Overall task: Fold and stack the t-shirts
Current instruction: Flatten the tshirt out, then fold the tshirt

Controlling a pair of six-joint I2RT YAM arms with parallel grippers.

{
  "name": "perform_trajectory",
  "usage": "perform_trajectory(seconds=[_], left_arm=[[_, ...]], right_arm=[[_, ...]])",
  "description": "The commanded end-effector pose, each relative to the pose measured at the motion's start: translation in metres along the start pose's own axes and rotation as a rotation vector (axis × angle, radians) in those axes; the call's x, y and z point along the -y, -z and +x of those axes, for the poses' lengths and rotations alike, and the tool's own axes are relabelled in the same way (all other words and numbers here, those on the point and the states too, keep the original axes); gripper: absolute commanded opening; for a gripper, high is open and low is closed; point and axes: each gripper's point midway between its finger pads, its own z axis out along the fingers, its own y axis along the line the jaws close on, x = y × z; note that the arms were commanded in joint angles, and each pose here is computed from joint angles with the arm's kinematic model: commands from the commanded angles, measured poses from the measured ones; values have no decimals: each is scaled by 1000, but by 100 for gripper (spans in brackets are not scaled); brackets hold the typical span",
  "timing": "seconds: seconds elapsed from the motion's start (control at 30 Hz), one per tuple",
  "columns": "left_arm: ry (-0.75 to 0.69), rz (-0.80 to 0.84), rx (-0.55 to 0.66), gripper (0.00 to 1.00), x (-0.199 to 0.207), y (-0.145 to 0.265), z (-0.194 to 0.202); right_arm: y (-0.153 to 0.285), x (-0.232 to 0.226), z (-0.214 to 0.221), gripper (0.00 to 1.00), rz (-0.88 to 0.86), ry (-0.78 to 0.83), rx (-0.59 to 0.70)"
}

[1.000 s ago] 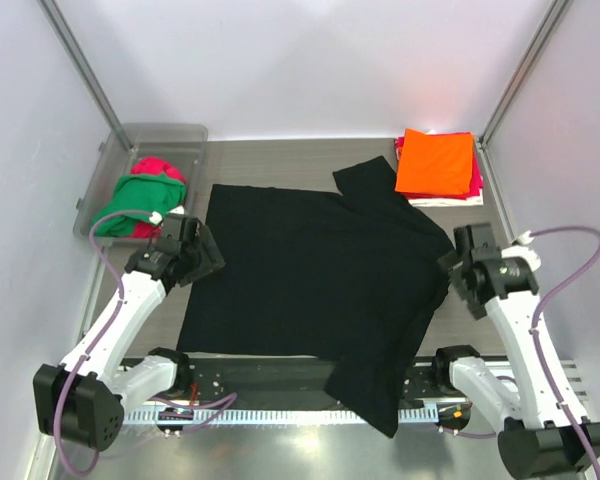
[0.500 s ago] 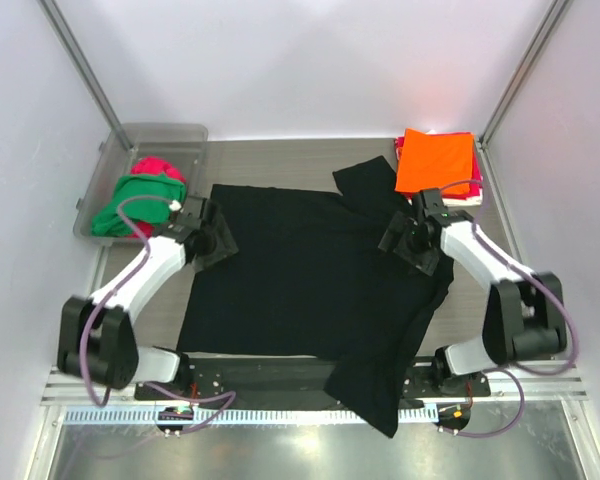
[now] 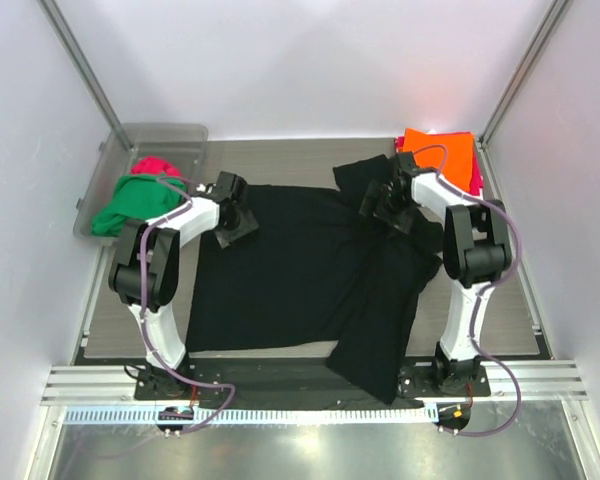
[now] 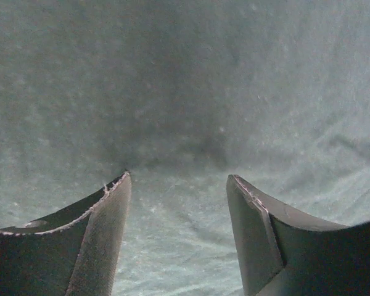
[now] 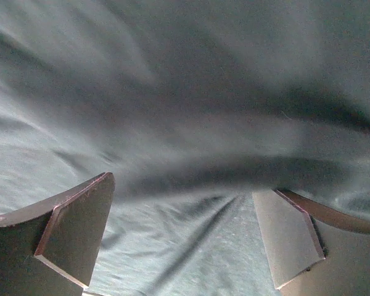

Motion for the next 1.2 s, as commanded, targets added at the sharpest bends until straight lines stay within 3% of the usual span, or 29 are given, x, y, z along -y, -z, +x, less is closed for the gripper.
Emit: perform_trajectory(seconds=[0.0, 0.2, 0.33, 0.47, 0.67, 0.73, 0.77, 0.8, 0.83, 0.93, 1.07, 1.17], left_arm=[[88, -103, 17, 65, -30, -21, -14], [124, -119, 33, 64, -33, -33, -63], [128, -51, 59, 64, -9, -9, -93], [75, 30, 103, 70, 14, 32, -94], [-21, 58, 136, 75, 16, 99, -66], [-14, 31, 130, 77, -6, 108, -45], [7, 46, 186, 77, -14, 131, -45], [13, 0, 159, 77, -35, 125, -24], [25, -18, 159, 77, -47, 128, -16], [109, -55, 185, 76, -85, 141, 16], [309, -107, 239, 70, -133, 142, 55], [443, -152, 261, 69, -164, 138, 80]], right_arm=[[-44, -24, -23, 100, -63, 92, 1], [-58, -79, -81, 100, -189, 205, 66], [-26, -97, -105, 100, -197, 249, 105], [27, -88, -95, 100, -156, 253, 166], [106, -40, -52, 100, -37, 227, 275], [124, -13, -21, 100, 4, 193, 291], [130, -2, -11, 100, 30, 158, 310], [115, 21, 17, 100, 73, 132, 257], [130, 25, 28, 100, 50, 118, 290], [112, 48, 85, 100, 22, 42, 189], [118, 63, 127, 100, -62, -96, 234], [112, 86, 151, 100, -13, -182, 235]])
